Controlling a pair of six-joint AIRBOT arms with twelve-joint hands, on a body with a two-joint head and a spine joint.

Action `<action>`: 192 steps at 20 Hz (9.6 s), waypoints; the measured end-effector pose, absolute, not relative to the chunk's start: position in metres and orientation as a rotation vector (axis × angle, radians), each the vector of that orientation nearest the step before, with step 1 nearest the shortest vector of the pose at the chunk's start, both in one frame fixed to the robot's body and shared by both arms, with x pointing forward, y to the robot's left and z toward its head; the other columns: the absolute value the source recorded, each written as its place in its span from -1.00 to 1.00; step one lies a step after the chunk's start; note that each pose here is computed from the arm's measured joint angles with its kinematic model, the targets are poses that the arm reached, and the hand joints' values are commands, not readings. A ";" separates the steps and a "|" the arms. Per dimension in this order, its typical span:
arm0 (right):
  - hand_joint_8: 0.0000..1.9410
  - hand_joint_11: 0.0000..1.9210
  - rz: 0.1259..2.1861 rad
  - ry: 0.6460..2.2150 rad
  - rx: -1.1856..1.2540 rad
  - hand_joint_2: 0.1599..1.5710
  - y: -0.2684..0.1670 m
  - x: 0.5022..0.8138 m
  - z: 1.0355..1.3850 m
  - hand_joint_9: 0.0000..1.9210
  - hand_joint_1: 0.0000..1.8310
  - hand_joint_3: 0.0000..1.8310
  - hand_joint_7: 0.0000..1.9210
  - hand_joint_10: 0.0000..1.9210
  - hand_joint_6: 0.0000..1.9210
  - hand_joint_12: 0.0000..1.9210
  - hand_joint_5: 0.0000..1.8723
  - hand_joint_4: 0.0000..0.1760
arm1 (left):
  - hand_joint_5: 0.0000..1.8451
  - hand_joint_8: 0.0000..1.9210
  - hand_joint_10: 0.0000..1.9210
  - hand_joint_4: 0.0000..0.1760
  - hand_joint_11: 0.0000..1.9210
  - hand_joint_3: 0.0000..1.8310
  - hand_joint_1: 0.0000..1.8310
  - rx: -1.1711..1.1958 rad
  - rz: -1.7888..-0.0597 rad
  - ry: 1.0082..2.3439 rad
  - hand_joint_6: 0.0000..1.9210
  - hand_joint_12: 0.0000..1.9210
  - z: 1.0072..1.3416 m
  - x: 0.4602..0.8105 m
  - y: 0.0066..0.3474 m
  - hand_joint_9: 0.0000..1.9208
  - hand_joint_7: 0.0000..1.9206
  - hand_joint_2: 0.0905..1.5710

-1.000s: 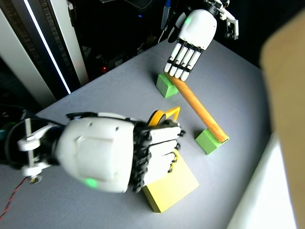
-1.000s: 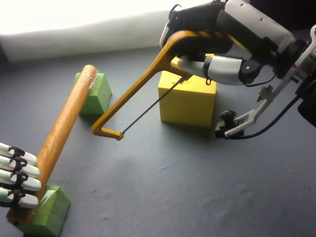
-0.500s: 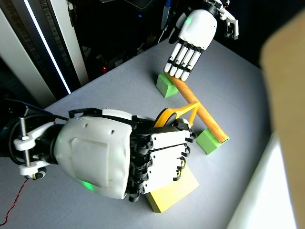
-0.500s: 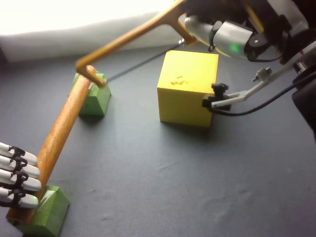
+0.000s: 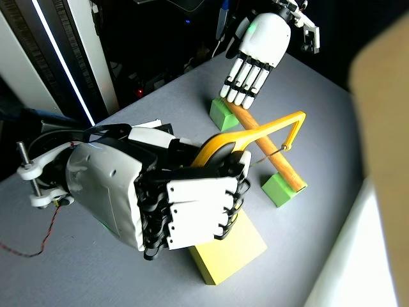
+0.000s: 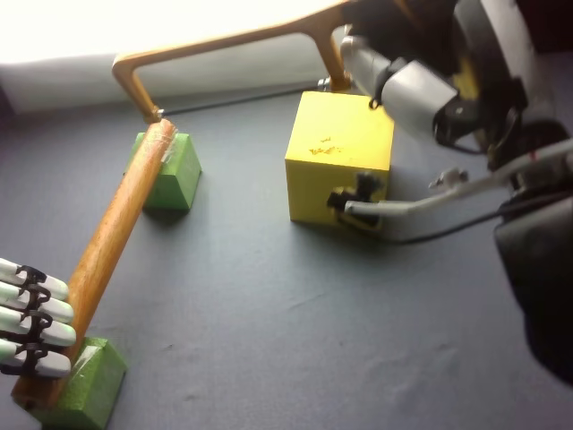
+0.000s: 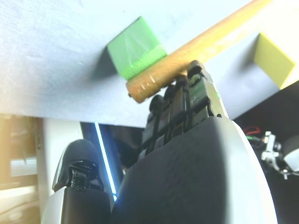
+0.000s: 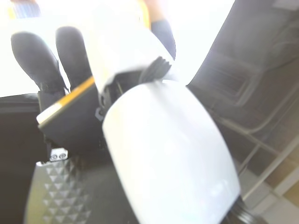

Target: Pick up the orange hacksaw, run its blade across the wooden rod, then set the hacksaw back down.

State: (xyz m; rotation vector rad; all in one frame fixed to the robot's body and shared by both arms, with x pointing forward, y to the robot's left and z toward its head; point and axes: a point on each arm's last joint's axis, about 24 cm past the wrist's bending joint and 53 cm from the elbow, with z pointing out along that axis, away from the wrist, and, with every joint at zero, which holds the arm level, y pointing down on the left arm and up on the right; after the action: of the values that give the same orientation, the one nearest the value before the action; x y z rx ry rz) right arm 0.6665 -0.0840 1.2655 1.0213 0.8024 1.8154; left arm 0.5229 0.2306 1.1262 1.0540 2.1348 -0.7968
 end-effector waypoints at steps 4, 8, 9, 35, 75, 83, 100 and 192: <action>0.24 -0.14 1.808 0.767 1.104 0.42 -0.075 0.661 1.249 -0.15 0.49 -1.00 -0.05 0.47 0.04 0.57 -0.12 -1.00 | -0.96 -0.99 -1.00 -1.00 -0.99 -1.00 -0.81 1.054 -0.797 2.134 -1.00 -1.00 1.126 0.523 0.230 -0.99 -0.98 0.59; 0.23 -0.15 1.828 0.777 1.121 0.44 -0.061 0.656 1.242 -0.15 0.49 -1.00 -0.06 0.50 0.09 0.60 -0.17 -1.00 | -0.96 -0.99 -1.00 -1.00 -1.00 -1.00 -0.76 1.054 -0.798 2.132 -0.99 -1.00 1.127 0.523 0.230 -1.00 -0.98 0.59; 0.22 -0.15 1.831 0.798 1.140 0.43 -0.054 0.655 1.235 -0.15 0.49 -1.00 -0.05 0.48 0.07 0.58 -0.16 -1.00 | -0.97 -1.00 -1.00 -1.00 -1.00 -1.00 -0.78 1.055 -0.797 2.133 -1.00 -1.00 1.126 0.523 0.230 -1.00 -0.99 0.58; 0.29 -0.19 1.742 0.861 1.236 0.45 -0.023 0.641 1.176 -0.20 0.48 -1.00 -0.08 0.56 0.08 0.68 -0.17 -1.00 | -0.95 -1.00 -1.00 -1.00 -1.00 -1.00 -0.79 1.055 -0.797 2.130 -0.99 -1.00 1.127 0.524 0.230 -1.00 -0.99 0.60; 0.15 -0.13 1.898 0.952 1.275 0.40 0.064 0.658 1.159 -0.06 0.50 -1.00 0.00 0.45 0.04 0.62 -0.15 -1.00 | -0.95 -1.00 -1.00 -1.00 -1.00 -1.00 -0.85 1.049 -0.795 2.121 -1.00 -1.00 1.128 0.527 0.227 -1.00 -0.97 0.61; 0.14 -0.11 1.796 1.014 1.232 0.38 0.016 0.645 1.155 -0.04 0.50 -1.00 0.01 0.41 0.00 0.60 -0.11 -1.00 | -0.91 -0.99 -0.99 -1.00 -0.98 -1.00 -0.84 1.046 -0.798 2.122 -0.99 -0.99 1.128 0.527 0.227 -0.95 -0.93 0.60; 0.13 -0.12 1.759 0.892 1.113 0.38 -0.039 0.636 1.219 -0.05 0.50 -1.00 0.01 0.41 -0.03 0.62 -0.10 -1.00 | -0.89 -0.99 -0.99 -1.00 -0.97 -1.00 -0.88 1.040 -0.802 2.119 -0.99 -0.98 1.129 0.528 0.227 -0.94 -0.90 0.60; 1.00 0.73 1.618 1.147 -0.591 0.73 -0.026 0.533 1.320 0.53 -0.39 -0.99 0.39 1.00 1.00 1.00 0.32 -1.00 | 0.50 1.00 1.00 -1.00 0.67 -1.00 -0.53 0.562 -1.407 1.570 1.00 1.00 1.251 0.572 0.149 0.59 0.54 0.78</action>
State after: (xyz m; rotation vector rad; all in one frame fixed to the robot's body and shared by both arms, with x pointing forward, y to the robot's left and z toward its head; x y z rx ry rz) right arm 0.5333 -0.0264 1.3202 -0.5914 1.1472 1.6184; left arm 0.5718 0.1490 1.2508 0.5618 1.5697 -1.4068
